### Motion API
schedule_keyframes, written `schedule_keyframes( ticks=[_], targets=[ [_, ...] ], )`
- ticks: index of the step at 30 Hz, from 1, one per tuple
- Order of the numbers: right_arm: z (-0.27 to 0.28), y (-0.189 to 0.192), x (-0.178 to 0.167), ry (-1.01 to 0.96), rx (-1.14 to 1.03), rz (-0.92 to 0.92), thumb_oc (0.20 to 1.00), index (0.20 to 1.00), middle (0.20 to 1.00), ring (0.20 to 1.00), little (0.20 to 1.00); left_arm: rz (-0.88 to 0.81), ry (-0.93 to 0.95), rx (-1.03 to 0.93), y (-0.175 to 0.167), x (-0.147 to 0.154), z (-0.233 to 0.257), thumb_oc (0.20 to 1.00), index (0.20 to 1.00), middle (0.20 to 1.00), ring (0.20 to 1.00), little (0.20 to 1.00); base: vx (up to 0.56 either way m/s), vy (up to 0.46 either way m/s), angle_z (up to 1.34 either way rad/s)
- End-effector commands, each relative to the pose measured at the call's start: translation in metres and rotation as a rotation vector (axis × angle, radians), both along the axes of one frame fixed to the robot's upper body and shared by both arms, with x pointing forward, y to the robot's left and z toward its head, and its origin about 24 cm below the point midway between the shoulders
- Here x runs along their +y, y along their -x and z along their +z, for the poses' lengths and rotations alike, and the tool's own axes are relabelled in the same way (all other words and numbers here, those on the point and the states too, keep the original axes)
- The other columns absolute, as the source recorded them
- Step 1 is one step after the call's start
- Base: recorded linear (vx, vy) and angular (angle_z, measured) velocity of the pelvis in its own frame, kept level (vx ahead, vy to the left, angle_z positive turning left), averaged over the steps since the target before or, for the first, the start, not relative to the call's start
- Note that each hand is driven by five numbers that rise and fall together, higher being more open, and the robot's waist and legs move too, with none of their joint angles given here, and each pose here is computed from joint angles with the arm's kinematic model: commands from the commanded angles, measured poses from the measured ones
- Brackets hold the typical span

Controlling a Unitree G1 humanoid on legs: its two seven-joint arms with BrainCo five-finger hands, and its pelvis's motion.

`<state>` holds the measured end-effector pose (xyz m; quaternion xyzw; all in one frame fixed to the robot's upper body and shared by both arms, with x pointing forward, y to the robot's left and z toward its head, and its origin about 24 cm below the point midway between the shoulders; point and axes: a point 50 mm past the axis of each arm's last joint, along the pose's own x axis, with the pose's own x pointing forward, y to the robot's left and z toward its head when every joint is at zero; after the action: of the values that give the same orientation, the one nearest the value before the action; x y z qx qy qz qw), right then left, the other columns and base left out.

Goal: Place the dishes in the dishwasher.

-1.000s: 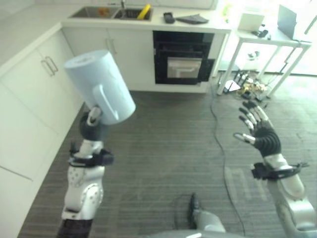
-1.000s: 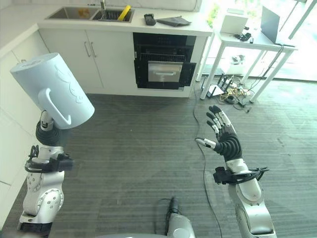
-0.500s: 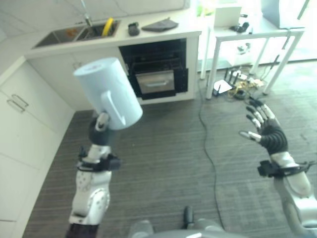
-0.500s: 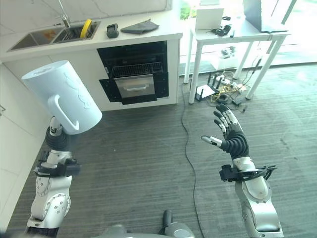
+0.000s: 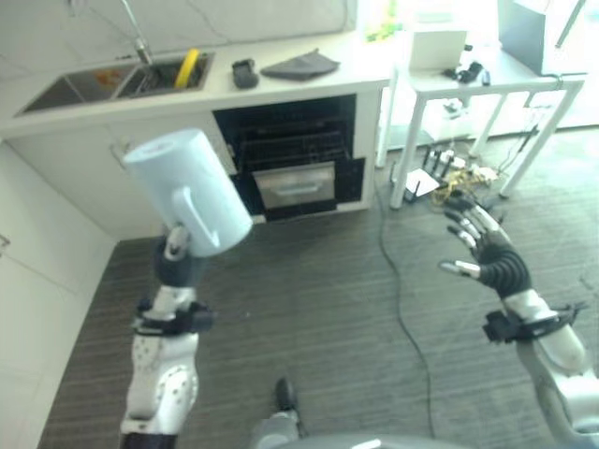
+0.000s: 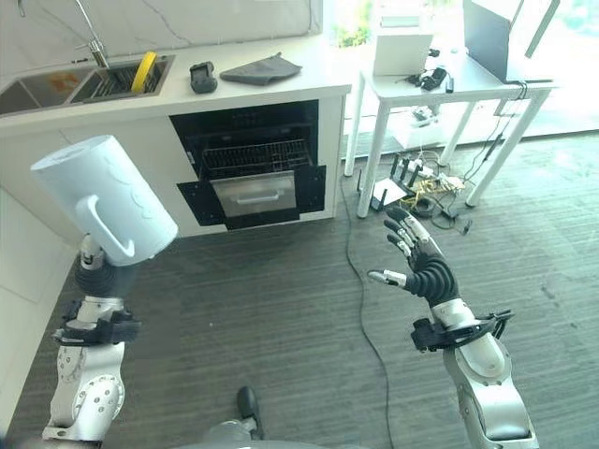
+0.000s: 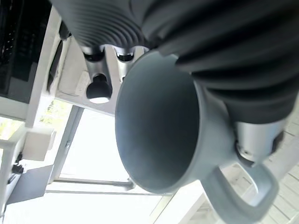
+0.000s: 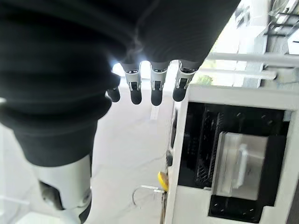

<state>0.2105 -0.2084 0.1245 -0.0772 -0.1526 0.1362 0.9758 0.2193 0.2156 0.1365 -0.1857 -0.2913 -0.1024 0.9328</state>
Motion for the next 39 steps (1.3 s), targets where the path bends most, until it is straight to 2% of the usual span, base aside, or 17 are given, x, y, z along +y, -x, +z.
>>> schedule_keyframes(
  ticks=[1, 8, 17, 22, 29, 39],
  targets=[
    [0.022, -0.007, 0.001, -0.020, -0.131, -0.024, 1.000, 1.000, 1.000, 1.000, 1.000, -0.007, -0.072, -0.133, 0.007, 0.000, 0.027, 0.200, 0.200, 0.200, 0.200, 0.200, 0.28, 0.295, 0.44],
    [0.012, -0.006, 0.014, -0.055, -0.101, -0.001, 1.000, 1.000, 1.000, 1.000, 1.000, -0.014, -0.142, -0.082, 0.002, -0.004, 0.026, 0.200, 0.200, 0.200, 0.200, 0.200, 0.25, 0.228, 0.38],
    [0.013, 0.005, 0.003, -0.089, -0.110, -0.001, 1.000, 1.000, 1.000, 1.000, 1.000, -0.006, -0.187, -0.094, 0.012, -0.006, 0.026, 0.200, 0.200, 0.200, 0.200, 0.200, 0.31, -0.233, 0.19],
    [0.016, 0.001, 0.007, -0.073, -0.108, -0.001, 1.000, 1.000, 1.000, 1.000, 1.000, -0.001, -0.157, -0.082, 0.011, -0.007, 0.026, 0.200, 0.200, 0.200, 0.200, 0.200, 0.27, -0.305, 0.17],
    [0.019, 0.004, -0.009, -0.014, -0.101, -0.051, 1.000, 1.000, 1.000, 1.000, 1.000, -0.076, -0.084, -0.096, 0.014, -0.011, 0.022, 0.200, 0.200, 0.200, 0.200, 0.200, 0.19, -0.213, -0.09],
    [0.017, 0.000, -0.001, 0.008, -0.108, -0.034, 1.000, 1.000, 1.000, 1.000, 1.000, -0.084, -0.073, -0.118, 0.004, -0.016, 0.021, 0.200, 0.200, 0.200, 0.200, 0.200, 0.10, 0.121, -0.05]
  ],
)
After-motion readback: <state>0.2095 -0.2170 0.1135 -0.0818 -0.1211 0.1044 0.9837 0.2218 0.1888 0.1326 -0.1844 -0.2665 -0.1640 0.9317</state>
